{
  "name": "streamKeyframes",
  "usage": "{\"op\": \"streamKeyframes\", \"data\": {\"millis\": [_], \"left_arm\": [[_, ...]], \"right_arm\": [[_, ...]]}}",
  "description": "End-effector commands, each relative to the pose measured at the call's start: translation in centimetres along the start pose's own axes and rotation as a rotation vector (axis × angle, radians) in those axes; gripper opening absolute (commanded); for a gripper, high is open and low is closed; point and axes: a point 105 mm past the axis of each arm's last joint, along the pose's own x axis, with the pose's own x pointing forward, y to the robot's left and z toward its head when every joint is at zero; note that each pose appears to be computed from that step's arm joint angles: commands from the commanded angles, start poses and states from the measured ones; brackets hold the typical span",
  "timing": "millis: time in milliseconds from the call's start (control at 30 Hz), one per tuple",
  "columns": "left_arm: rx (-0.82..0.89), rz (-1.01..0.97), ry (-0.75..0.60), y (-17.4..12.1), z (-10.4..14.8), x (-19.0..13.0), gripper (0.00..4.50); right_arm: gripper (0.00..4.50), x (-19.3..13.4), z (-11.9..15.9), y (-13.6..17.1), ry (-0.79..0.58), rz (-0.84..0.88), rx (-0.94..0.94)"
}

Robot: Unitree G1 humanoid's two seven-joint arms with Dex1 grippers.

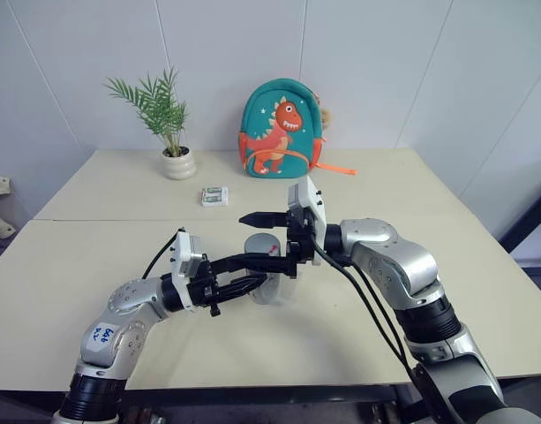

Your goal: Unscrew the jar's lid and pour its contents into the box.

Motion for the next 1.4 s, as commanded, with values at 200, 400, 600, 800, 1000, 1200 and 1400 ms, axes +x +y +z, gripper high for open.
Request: {"op": "streamKeyframes", "data": {"millis": [200, 400, 600, 800, 1000, 1200, 1400], "left_arm": [[0.04, -0.031, -0.026, -0.5, 1.1, 0.2, 1.88], [0.041, -0.028, -0.027, -0.5, 1.1, 0.2, 1.88], [0.041, -0.024, -0.03, -0.5, 1.1, 0.2, 1.88], [0.041, -0.023, -0.03, -0.5, 1.0, 0.2, 1.88], [0.045, -0.019, -0.023, -0.4, 1.0, -0.1, 1.88], [0.044, -0.014, -0.02, -0.5, 1.0, -0.3, 1.88], [0.045, -0.011, -0.019, -0.5, 1.0, -0.3, 1.88]], "right_arm": [[4.48, -2.8, 1.7, -1.8, -0.039, -0.072, -0.045], [4.48, -4.5, 1.5, -2.2, -0.036, -0.094, -0.018], [4.48, -6.5, 0.7, -3.5, -0.008, -0.16, 0.005], [4.48, -7.6, 0.3, -4.0, 0.009, -0.186, 0.018], [4.48, -9.6, -0.3, -4.6, 0.027, -0.226, 0.047], [4.48, -9.8, 0.6, -4.2, -0.015, -0.198, 0.062], [4.48, -8.5, 2.9, -2.7, -0.097, -0.094, 0.087]]}}
